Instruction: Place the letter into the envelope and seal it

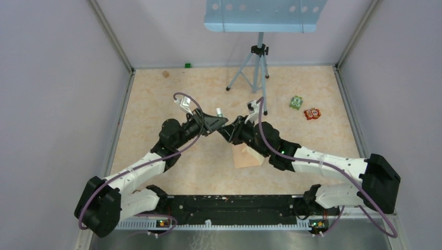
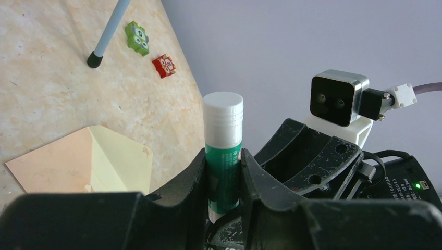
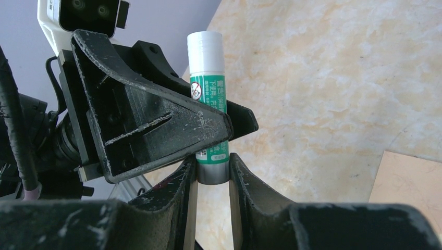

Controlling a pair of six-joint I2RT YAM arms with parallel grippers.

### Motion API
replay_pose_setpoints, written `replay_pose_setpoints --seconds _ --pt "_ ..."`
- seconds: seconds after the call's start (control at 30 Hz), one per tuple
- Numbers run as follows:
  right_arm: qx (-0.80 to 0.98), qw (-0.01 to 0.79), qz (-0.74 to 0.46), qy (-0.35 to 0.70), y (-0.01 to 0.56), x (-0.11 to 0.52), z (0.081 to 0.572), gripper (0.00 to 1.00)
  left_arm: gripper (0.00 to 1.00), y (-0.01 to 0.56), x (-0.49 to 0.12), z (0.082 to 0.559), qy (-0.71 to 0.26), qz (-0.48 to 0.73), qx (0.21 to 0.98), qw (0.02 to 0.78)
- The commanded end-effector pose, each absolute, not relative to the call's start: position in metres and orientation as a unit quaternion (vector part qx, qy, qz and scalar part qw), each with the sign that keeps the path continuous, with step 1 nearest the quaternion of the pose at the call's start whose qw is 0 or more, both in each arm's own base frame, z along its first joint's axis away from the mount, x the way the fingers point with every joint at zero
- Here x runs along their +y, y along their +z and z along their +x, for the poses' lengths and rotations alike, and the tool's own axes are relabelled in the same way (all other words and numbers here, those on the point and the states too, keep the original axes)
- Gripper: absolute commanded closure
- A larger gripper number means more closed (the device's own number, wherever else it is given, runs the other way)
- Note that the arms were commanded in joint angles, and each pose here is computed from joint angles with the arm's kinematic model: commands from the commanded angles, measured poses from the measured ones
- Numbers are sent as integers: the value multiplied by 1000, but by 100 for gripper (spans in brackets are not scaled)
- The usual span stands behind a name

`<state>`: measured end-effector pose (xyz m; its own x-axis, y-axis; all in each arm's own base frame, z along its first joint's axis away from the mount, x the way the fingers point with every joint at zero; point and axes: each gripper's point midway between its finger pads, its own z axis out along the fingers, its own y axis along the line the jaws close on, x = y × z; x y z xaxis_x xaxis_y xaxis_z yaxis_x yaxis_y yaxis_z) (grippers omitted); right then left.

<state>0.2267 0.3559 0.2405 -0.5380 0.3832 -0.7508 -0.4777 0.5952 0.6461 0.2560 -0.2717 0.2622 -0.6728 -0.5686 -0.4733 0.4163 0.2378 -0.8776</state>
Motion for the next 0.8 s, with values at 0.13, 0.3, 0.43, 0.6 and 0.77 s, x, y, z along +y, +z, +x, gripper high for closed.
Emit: replay_pose_setpoints --seconds 0.13,0.3,0.43,0.6,0.77 --pt "756 489 -38 434 252 346 222 49 100 271 -264 260 -554 10 689 467" --pt "766 492 -52 410 273 307 206 24 100 265 -260 245 -487 146 703 497" --pt "774 478 -73 408 297 286 194 23 100 253 -269 221 -483 264 689 472" --pt "794 451 -100 395 320 273 187 27 100 256 -272 203 -477 332 663 472" --pt "817 409 -130 384 324 271 174 38 100 266 -282 195 -443 384 643 493"
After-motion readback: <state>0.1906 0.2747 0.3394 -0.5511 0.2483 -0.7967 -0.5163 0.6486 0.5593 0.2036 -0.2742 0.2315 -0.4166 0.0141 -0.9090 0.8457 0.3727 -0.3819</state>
